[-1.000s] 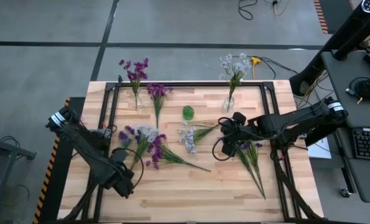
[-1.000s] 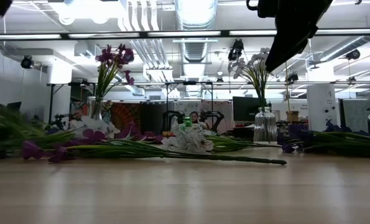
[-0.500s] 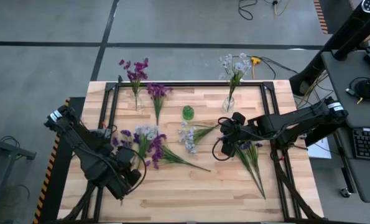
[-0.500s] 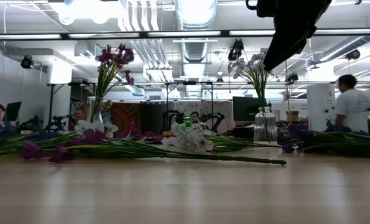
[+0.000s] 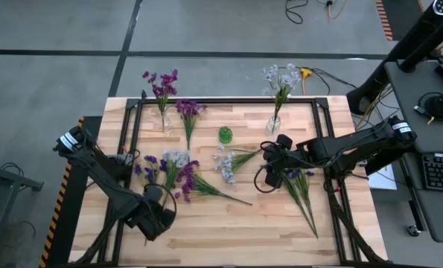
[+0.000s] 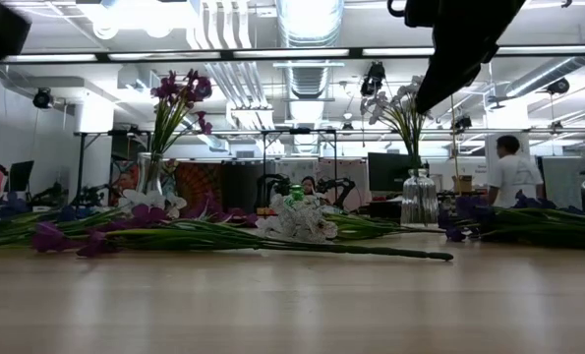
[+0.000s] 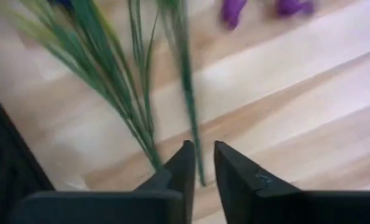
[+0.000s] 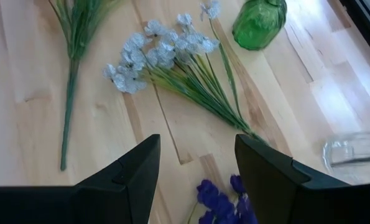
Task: Sort flowers into vase by color
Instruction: Put the left blue flowers into the green flower vase
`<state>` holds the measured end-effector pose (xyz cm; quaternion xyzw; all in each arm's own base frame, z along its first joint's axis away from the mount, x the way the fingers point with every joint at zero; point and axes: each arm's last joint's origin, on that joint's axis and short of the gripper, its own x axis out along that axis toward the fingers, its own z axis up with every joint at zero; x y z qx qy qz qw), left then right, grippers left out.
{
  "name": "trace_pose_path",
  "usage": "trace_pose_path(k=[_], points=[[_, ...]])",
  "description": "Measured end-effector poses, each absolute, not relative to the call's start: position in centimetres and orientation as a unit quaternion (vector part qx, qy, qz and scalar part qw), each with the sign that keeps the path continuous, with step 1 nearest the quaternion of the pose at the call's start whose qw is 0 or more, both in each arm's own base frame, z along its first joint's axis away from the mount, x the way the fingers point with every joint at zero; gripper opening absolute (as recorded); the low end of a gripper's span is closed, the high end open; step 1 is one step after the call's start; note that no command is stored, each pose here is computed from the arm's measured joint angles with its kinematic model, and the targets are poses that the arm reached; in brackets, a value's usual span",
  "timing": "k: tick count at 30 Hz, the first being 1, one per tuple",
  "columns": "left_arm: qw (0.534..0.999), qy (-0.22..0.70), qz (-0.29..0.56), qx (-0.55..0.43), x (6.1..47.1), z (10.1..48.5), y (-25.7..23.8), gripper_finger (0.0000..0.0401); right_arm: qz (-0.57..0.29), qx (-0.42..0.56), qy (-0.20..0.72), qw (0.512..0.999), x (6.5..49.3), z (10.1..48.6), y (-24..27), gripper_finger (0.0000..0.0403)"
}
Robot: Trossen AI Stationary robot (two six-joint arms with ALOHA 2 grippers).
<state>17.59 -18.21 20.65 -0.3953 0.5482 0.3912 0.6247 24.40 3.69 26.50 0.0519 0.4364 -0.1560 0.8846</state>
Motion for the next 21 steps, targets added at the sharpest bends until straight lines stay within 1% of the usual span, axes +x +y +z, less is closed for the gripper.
trace_pose_path(k=[3,5,9,12,14,16,18,21], points=[[0.59,0.571,0.391,-0.416,17.0,18.6,-18.1,0.0099,-0.151,0.046,0.432,0.888,24.5,26.3,3.7,0.0201],[0.57,0.577,0.407,-0.42,16.6,17.6,-17.7,0.0132,-0.148,0.047,0.428,0.891,24.6,26.2,3.7,0.0201],[0.562,0.572,0.427,-0.417,16.0,16.8,-17.3,0.0193,-0.147,0.046,0.427,0.891,24.6,26.2,3.7,0.0201],[0.563,0.574,0.431,-0.411,15.8,16.2,-17.1,0.0222,-0.147,0.048,0.422,0.893,24.7,26.3,3.8,0.0201],[0.563,0.575,0.433,-0.405,15.8,15.8,-17.1,0.0228,-0.147,0.048,0.421,0.894,24.7,26.3,3.8,0.0201],[0.563,0.578,0.442,-0.393,15.6,15.2,-16.9,0.0225,-0.147,0.048,0.42,0.894,24.7,26.3,3.8,0.0201],[0.562,0.578,0.45,-0.384,15.4,14.6,-16.7,0.0212,-0.148,0.05,0.421,0.894,24.7,26.1,3.8,0.0201],[0.564,0.577,0.446,-0.387,15.4,14.0,-16.7,0.0183,-0.149,0.051,0.421,0.893,24.7,26.0,3.8,0.0201]])
